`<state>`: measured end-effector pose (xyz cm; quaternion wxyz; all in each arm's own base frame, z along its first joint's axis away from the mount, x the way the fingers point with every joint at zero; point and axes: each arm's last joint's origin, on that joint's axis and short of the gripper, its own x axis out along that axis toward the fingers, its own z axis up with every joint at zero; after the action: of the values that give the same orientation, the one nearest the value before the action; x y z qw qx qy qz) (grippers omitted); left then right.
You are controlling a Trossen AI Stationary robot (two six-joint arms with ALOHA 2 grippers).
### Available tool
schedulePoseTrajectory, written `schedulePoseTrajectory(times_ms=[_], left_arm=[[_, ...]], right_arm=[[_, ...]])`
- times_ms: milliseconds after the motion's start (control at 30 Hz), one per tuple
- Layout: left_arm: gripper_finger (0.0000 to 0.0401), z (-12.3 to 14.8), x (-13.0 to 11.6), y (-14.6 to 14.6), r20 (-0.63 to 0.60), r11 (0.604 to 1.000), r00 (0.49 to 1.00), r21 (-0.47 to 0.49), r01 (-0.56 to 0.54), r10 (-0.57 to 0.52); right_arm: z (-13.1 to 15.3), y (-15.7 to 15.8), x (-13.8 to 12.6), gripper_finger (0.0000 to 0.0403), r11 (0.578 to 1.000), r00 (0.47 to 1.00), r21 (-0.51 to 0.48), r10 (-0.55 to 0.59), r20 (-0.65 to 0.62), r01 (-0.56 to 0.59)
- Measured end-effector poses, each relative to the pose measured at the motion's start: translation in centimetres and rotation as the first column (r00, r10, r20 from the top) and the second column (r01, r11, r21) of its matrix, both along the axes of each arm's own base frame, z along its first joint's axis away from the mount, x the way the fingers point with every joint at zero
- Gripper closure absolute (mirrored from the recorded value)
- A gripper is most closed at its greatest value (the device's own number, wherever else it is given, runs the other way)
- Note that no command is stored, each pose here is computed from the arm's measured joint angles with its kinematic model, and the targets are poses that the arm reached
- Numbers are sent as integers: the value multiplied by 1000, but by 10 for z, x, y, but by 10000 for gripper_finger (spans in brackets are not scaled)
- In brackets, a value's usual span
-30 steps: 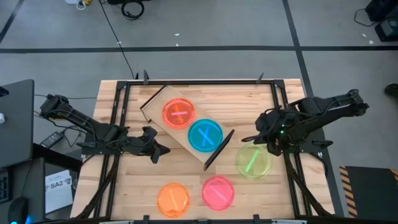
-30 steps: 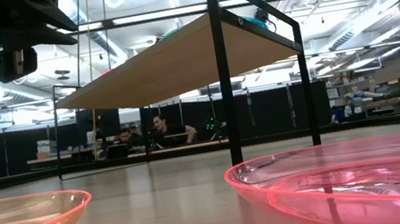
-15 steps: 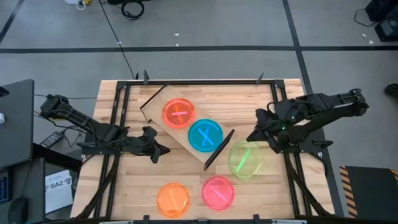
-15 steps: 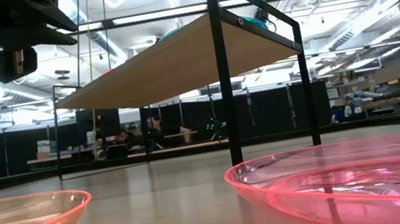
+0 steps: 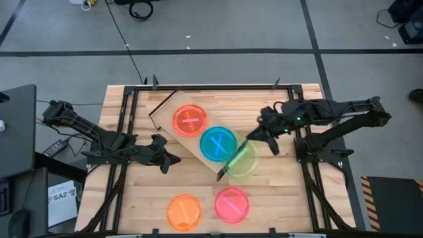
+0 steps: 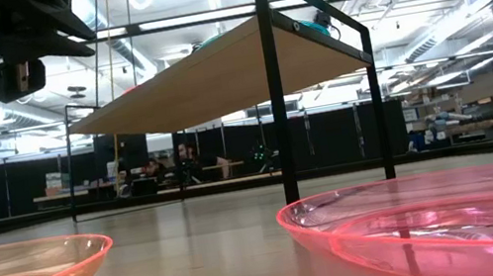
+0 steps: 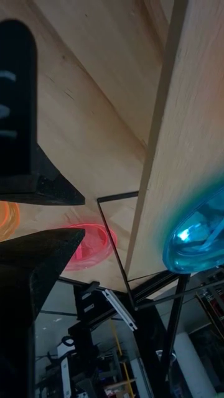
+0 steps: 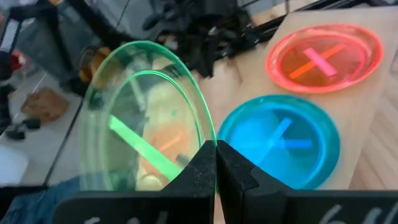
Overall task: Place and stack plates onto a shelf
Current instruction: Stack the green plate on top of the blue plate on the shelf
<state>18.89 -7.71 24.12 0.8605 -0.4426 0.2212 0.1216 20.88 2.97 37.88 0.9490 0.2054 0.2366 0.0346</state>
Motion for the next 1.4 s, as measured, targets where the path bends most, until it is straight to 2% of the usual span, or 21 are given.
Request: schedulePoseTrajectory(times_ms=[267, 500, 667, 967, 1200, 1400], left_arm=[[326, 0, 0, 0, -1, 1000, 1000, 0, 0, 0], [326, 0, 0, 0, -1, 1000, 1000, 0, 0, 0], [326, 0, 0, 0, -1, 1000, 1000, 0, 0, 0], [326, 0, 0, 0, 0, 1000, 1000, 0, 0, 0], [326, 0, 0, 0, 0, 1000, 1000, -1, 0, 0], [326, 0, 0, 0, 0, 1000, 1000, 0, 0, 0]], right_arm=[[-17, -20, 37, 392, 995, 995, -1, -100, -28, 100], [-39, -39, 63, 392, 986, 980, -17, -168, -103, 167], [-54, -50, 76, 392, 984, 972, -27, -177, -157, 175], [-71, -66, 88, 392, 980, 956, -19, -197, -216, 198], [-71, -75, 87, 392, 974, 950, -16, -222, -219, 224], [-74, -77, 86, 392, 982, 954, 23, -178, -243, 189]])
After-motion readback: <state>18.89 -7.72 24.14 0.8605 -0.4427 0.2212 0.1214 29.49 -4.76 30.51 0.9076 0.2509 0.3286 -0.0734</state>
